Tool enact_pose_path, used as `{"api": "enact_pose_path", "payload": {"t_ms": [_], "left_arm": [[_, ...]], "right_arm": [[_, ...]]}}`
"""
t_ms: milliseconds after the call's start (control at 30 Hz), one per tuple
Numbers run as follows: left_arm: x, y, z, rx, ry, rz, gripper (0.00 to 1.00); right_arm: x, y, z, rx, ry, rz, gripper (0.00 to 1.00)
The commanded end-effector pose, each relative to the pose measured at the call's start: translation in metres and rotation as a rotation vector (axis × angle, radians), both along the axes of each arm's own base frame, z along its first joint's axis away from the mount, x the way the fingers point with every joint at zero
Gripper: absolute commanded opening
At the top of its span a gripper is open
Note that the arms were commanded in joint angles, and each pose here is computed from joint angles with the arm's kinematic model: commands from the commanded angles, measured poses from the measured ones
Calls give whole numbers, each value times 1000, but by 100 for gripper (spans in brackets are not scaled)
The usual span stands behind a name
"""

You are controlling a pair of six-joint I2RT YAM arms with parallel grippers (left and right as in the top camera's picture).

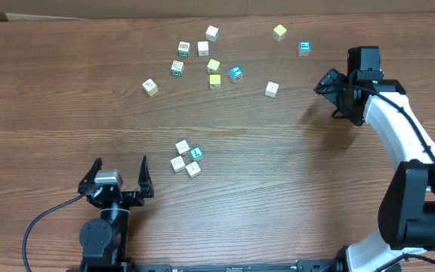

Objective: Form a circle

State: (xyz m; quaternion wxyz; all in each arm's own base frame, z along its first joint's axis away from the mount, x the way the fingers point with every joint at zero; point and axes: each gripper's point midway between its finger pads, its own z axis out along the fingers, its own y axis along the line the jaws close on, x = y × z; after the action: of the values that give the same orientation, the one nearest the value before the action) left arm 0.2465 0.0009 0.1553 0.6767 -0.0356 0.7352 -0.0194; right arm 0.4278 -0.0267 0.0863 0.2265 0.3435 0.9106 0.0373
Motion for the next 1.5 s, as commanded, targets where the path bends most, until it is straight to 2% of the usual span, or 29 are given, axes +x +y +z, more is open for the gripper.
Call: {"api": "enact_pose_path", "payload": {"t_ms": [0,133,267,1467], "left_arm": [[-1,8,2,-6,-14,51,100],[-1,11,3,-13,-16,65,100],[0,-1,2,77,-12,-7,100],[0,-1,2,77,-11,-7,100]], "right_arm": [[2,-3,6,-14,-16,0,100],[2,-3,6,-14,-16,0,100],[2,-3,6,-14,-16,0,100],[2,-3,6,-14,-16,0,100]]}}
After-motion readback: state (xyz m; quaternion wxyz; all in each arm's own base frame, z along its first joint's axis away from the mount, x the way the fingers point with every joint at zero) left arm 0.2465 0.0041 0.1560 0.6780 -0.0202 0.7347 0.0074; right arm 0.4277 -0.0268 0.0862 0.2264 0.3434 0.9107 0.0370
